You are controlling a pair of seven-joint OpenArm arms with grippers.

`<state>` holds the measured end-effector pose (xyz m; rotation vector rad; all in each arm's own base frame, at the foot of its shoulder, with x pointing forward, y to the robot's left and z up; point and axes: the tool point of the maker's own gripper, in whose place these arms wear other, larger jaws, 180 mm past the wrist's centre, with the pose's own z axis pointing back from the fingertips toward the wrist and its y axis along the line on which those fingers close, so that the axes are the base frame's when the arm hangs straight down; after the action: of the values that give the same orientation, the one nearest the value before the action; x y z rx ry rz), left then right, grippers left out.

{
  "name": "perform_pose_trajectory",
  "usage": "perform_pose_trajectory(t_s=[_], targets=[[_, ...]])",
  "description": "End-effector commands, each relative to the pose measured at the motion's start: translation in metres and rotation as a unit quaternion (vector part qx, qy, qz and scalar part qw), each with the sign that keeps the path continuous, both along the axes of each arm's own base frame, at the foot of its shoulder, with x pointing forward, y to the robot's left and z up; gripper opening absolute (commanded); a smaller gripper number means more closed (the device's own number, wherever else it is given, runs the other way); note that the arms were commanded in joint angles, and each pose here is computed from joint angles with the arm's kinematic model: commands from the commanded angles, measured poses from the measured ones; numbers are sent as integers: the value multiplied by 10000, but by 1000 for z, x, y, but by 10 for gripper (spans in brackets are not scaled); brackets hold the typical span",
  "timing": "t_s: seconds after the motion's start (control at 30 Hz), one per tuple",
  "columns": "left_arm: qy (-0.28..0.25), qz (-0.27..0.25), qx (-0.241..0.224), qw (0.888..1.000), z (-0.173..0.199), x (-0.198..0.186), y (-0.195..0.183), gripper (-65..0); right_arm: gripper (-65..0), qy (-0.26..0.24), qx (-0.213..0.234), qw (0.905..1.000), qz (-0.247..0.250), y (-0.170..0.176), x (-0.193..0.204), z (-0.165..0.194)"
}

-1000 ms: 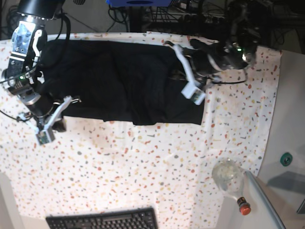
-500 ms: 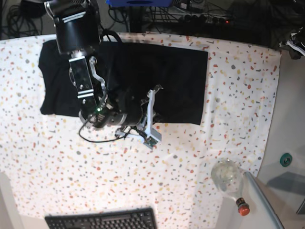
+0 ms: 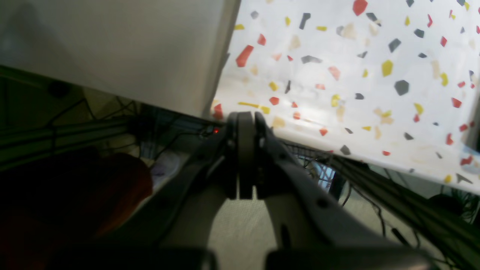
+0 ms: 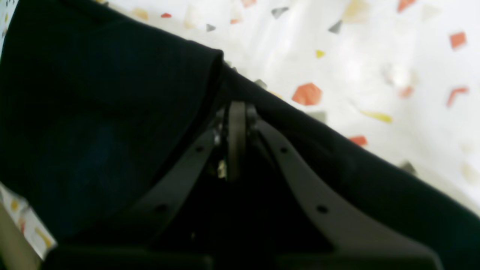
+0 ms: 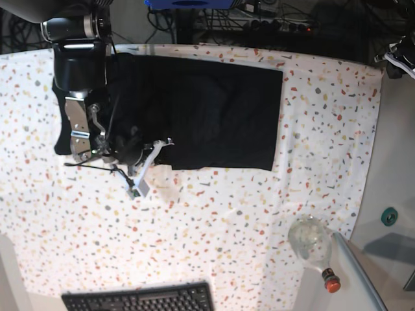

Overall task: Layout the t-shirt on the table in an organized manner, then fold the t-shirt properly
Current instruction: 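Press the folded stack with the right gripper and release both grippers, then grasp the stack's ends with both grippers and fold it in half again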

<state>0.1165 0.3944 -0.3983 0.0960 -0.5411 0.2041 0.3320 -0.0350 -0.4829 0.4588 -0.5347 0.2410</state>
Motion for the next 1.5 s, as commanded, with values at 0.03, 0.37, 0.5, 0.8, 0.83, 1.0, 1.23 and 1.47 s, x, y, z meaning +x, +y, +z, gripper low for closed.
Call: perform_pose_trajectory(t_s=[0.03, 0.37, 0.5, 0.8, 0.83, 1.0, 1.23, 1.47], targets=[[-123, -199, 67, 9997, 8, 12, -1, -650, -650, -679, 63, 9975, -189, -10, 22, 36], [-77, -874, 54, 9961, -7, 47, -36, -650, -620, -986, -1153, 9695, -1927, -185, -26, 95], [-294, -1385, 87, 9899, -18, 69, -65, -650, -230, -540, -1467, 9688, -1921, -238, -59, 80], [-352, -1417, -453, 9882, -52, 94, -93, -650, -182, 619, -819, 9646, -2431, -280, -112, 27], [-344, -1442, -495, 9877, -54, 96, -96, -650, -182, 669, -776, 9649, -2417, -277, -114, 24], [-362, -1726, -695, 9819, -64, 108, -121, -650, -180, 785, -513, 9663, -2396, -255, -114, 12], [-489, -1940, -1046, 9742, -85, 114, -152, -650, -177, 809, -247, 9711, -2232, -224, -104, 6], [-251, -2039, -1323, 9697, -104, 106, -176, -650, -182, 824, 344, 9822, -1654, -170, -98, 6]])
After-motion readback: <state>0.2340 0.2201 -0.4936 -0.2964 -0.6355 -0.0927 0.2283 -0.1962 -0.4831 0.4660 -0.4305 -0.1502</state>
